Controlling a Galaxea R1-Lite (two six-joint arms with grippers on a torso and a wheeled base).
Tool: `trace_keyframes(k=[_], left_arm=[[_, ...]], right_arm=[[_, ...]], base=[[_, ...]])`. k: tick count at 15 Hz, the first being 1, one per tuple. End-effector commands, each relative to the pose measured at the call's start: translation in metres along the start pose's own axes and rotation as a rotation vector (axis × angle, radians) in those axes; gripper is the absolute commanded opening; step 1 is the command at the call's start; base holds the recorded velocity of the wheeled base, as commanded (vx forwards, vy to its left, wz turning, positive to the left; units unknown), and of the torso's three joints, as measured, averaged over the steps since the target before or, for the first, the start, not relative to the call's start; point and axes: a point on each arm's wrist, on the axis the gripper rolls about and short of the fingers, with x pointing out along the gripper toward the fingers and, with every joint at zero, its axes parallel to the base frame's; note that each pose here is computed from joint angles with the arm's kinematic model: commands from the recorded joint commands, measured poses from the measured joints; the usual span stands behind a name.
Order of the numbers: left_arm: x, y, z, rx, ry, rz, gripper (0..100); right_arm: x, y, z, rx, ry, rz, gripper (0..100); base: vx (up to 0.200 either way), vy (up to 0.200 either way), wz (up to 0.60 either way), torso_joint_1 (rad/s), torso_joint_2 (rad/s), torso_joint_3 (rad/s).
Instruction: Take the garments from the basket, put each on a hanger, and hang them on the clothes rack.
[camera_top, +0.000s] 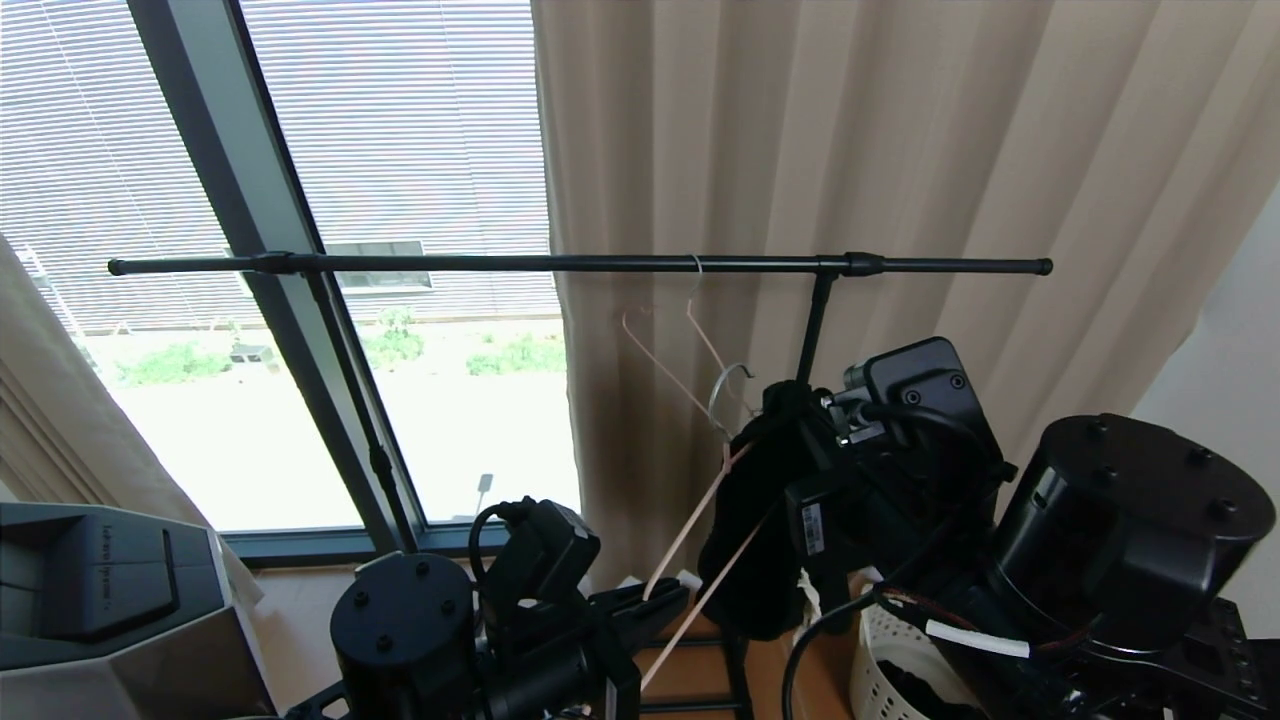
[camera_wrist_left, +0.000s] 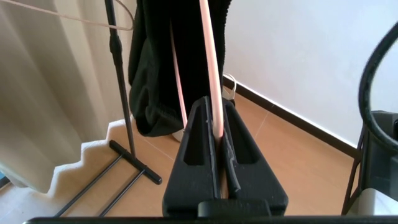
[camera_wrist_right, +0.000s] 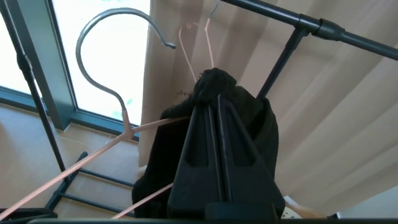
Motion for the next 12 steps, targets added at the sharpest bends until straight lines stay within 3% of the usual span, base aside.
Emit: trace_keyframes(k=[1,3,4,12], left_arm=[[-0.0006,-0.0007,0.0013,0.001,-0.006,-0.002,0],[-0.0007,-0.0012,0.0017,0.001,-0.007,-0.004,0],[-0.0007,-0.0012,0.0017,0.001,-0.007,-0.004,0],[-0.0025,-0.007,0.0008,0.02,0.0,-0.023,0]], right_arm=[[0.0023,-0.0022,-0.0012,0.0,0.003,-0.013,0],[0.0025,-0.002,-0.0014,0.0,0.003,-0.011,0],[0.0025,-0.002,-0.0014,0.0,0.003,-0.011,100],[0.0048,-0.005,0.0017,0.01,-0.006,-0.02,100]], base=[[0.0,0.0,0.0,0.0,0.0,0.0],[0.0,0.0,0.0,0.0,0.0,0.0],[0.0,0.0,0.0,0.0,0.0,0.0],[0.0,0.0,0.0,0.0,0.0,0.0]])
